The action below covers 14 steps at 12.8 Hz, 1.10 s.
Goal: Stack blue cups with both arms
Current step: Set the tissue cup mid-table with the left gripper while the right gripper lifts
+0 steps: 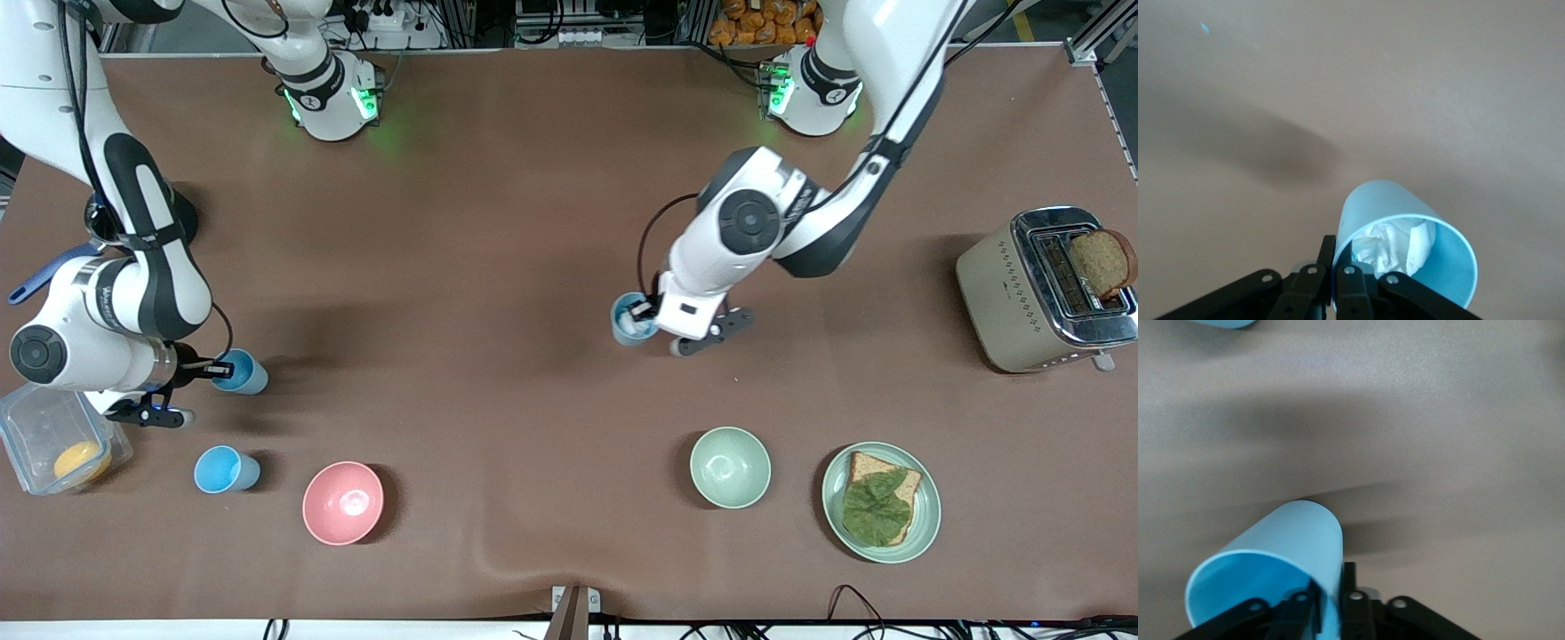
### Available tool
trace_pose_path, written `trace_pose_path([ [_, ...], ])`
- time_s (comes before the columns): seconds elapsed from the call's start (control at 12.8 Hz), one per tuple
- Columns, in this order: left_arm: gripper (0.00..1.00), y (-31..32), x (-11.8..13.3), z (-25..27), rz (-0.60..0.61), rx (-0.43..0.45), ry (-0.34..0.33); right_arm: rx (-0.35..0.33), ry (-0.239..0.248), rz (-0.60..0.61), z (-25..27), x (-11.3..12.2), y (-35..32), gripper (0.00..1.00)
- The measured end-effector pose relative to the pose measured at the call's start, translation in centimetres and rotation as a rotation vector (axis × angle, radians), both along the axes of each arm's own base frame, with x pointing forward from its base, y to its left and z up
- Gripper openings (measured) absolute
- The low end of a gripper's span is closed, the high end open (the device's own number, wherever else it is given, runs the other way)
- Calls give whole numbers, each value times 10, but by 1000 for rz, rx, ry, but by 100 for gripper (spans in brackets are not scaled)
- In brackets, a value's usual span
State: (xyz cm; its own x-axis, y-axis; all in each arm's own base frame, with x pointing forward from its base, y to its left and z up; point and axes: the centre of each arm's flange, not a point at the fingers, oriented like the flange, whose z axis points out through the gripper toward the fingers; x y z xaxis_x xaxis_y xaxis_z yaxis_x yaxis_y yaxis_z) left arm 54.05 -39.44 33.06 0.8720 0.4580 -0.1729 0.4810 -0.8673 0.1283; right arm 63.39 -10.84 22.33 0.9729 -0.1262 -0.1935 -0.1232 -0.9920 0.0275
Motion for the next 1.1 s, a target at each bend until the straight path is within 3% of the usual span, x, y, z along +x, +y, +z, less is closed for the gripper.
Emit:
trace_pose_path([
  [0.08,3,-12,-2,-7,18,-7,14,1,1,-1,0,0,0,4],
  [0.31,3,-48,-7,-25,49,-39,32,-1,-2,-5,9,1,-3,4],
  [0.47,3,-61,-11,-39,43,-39,40,9,-13,-24,42,5,-4,4],
  [0.78,3,-93,-29,-64,12,27,8,144,-42,-144,169,-4,9,4],
  [1.1,3,-130,-53,-90,5,52,-30,141,-71,-295,272,-25,73,4],
])
